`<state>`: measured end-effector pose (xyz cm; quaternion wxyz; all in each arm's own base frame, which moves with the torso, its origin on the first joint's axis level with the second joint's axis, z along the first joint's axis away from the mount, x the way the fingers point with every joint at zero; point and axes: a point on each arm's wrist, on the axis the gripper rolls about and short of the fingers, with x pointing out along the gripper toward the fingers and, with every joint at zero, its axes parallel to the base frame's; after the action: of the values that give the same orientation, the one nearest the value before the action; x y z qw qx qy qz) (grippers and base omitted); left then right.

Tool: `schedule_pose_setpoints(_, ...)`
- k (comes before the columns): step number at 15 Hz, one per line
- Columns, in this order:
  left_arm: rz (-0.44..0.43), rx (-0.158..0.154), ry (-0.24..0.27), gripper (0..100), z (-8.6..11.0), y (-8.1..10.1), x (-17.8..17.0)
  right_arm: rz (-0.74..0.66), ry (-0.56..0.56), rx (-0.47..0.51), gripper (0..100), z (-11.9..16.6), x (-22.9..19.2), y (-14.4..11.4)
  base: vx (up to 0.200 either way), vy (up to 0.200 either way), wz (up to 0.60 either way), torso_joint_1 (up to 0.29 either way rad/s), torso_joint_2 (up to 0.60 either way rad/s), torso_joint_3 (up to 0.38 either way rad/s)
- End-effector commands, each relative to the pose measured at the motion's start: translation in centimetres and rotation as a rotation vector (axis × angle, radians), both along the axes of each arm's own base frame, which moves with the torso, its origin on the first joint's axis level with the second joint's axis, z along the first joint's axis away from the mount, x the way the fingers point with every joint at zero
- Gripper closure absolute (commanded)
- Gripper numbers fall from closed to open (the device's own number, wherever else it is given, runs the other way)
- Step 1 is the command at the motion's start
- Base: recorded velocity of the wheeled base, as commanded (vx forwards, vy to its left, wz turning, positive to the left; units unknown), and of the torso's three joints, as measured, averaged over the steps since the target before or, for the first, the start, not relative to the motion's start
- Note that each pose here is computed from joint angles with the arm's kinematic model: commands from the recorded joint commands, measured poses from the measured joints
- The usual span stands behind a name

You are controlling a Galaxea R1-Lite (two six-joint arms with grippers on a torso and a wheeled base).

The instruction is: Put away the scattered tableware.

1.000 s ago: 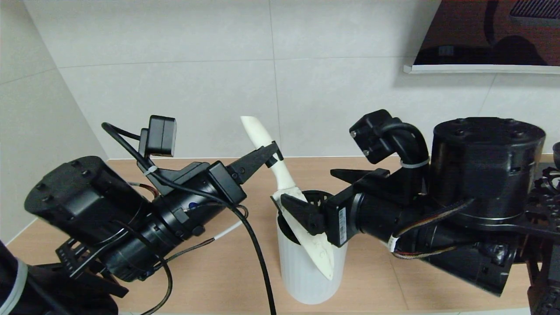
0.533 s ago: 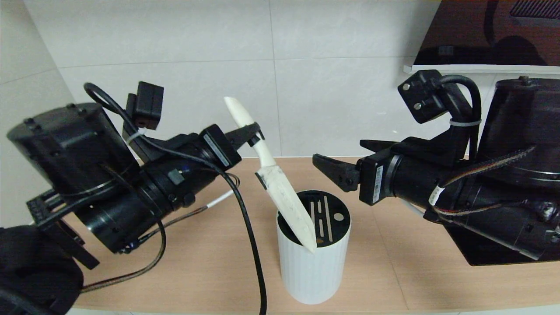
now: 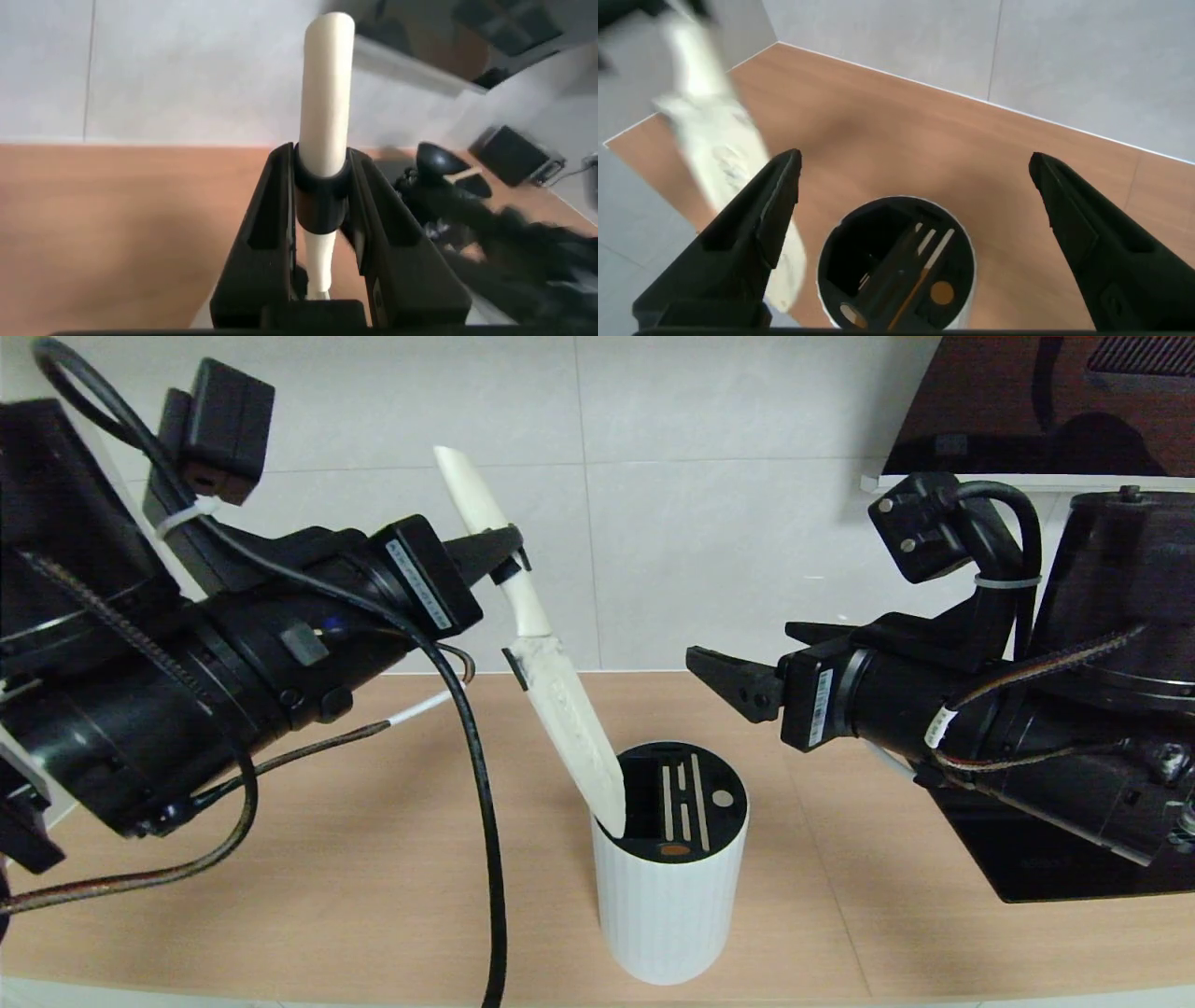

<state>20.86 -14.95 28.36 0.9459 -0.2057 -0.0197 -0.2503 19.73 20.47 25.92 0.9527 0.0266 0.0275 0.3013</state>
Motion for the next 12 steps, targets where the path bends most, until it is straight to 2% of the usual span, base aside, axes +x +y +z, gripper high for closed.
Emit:
schedule_pose_setpoints(1,0.039,0.028,-0.03,100,0.5,-0.8,-0.2,-0.002,0.004,-0.004,0,-0.2,0.1,0.1,0.0,0.0,0.0,0.0,0.0,0.0)
schedule_pose_setpoints(4,0.155,0.076,-0.041,100,0.4,-2.9,-0.3,-0.017,0.005,-0.005,0,-0.2,0.4,-0.3,0.0,0.0,0.0,0.0,0.0,0.0)
schedule_pose_setpoints(6,0.207,0.137,-0.061,100,0.1,-3.6,-0.4,-0.043,0.0,-0.002,0,0.0,0.9,-0.8,0.0,0.0,0.0,0.0,0.0,0.0)
schedule_pose_setpoints(7,0.207,0.137,-0.061,100,0.1,-3.6,-0.4,-0.043,0.0,-0.002,0,0.0,0.9,-0.8,0.0,0.0,0.0,0.0,0.0,0.0)
schedule_pose_setpoints(8,0.275,0.184,-0.038,100,-0.8,-4.4,0.0,-0.051,-0.004,0.003,0,0.1,1.0,-1.1,0.0,0.0,0.0,0.0,0.0,0.0)
schedule_pose_setpoints(9,0.314,0.211,-0.025,100,-1.4,-4.7,0.2,-0.051,-0.006,0.005,0,0.2,0.9,-1.2,0.0,0.0,0.0,0.0,0.0,0.0)
schedule_pose_setpoints(11,0.32,0.232,-0.041,100,-1.6,-5.0,0.4,-0.051,-0.006,0.005,0,0.2,0.9,-1.2,0.0,0.0,0.0,0.0,0.0,0.0)
schedule_pose_setpoints(12,0.321,0.222,-0.084,100,-1.5,-6.2,-0.1,-0.051,-0.004,0.003,0,0.1,1.0,-1.1,0.0,0.0,0.0,0.0,0.0,0.0)
